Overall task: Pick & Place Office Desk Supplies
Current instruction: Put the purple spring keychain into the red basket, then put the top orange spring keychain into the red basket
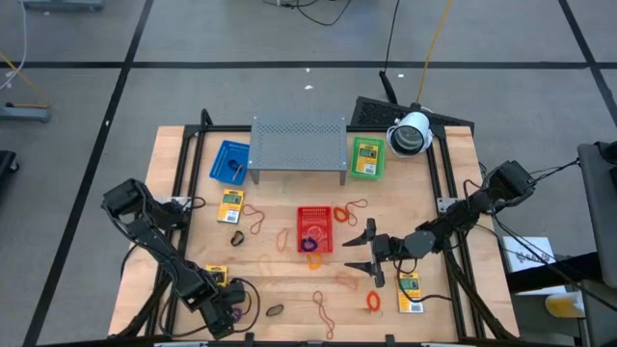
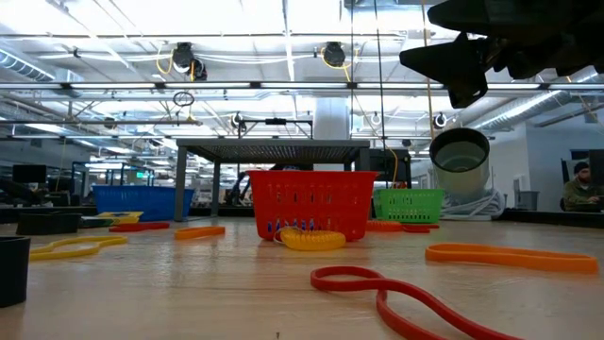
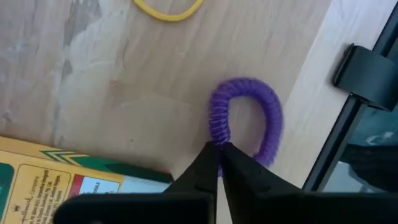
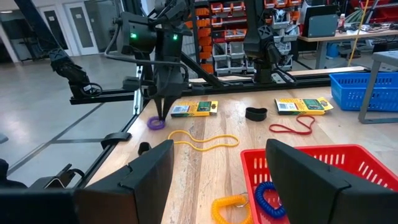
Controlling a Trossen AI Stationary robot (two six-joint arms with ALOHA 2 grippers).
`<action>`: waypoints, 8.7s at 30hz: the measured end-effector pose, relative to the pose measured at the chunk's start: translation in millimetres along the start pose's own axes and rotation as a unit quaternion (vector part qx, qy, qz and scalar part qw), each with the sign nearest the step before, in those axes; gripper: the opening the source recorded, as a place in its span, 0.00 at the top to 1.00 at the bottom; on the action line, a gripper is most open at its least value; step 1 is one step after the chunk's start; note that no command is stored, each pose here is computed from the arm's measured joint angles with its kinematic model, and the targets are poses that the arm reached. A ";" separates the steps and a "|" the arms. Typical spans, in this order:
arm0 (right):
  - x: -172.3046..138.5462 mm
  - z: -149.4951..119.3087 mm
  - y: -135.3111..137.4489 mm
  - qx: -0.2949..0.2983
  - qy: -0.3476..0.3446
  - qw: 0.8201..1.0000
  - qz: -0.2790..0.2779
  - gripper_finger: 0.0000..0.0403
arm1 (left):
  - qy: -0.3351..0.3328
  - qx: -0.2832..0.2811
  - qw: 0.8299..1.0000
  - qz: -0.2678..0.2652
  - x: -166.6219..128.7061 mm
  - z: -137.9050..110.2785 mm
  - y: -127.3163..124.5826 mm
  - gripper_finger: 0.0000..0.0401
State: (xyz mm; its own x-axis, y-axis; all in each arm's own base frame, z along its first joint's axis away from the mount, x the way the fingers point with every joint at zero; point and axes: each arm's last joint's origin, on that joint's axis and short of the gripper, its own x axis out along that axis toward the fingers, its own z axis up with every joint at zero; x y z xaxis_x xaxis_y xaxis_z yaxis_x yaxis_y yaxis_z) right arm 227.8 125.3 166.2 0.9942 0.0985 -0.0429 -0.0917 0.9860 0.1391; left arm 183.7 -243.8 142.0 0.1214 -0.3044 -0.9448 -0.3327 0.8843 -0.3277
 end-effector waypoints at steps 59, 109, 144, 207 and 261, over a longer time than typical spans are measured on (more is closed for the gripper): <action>1.1 0.5 -2.6 0.006 -0.001 1.000 -0.006 0.39 | -0.474 0.204 0.855 0.043 -138.8 156.6 58.7 0.99; 1.1 0.0 -2.6 0.005 0.001 1.000 -0.004 0.39 | -0.467 0.181 0.864 0.049 -120.3 179.8 70.2 0.77; -7.0 23.4 -30.1 -0.082 0.134 0.969 -0.192 0.39 | -0.455 0.165 0.875 0.001 -119.8 179.2 68.2 0.73; 35.0 -57.3 -122.9 0.018 0.324 0.922 -0.211 0.50 | -0.450 0.162 0.878 -0.025 -119.9 178.6 65.9 0.73; 13.5 56.8 -21.7 0.050 -0.016 0.998 -0.032 0.99 | -0.553 0.215 0.804 -0.023 -137.7 183.9 51.3 0.73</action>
State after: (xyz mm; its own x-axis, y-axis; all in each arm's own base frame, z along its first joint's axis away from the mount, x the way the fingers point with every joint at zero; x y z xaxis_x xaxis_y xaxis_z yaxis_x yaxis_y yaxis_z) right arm 246.5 97.6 218.8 0.9992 0.0307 -0.0239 -0.0242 0.9714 0.2361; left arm 321.9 -91.4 256.4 0.9615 -0.0498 -0.2703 0.0221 0.9943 -0.1044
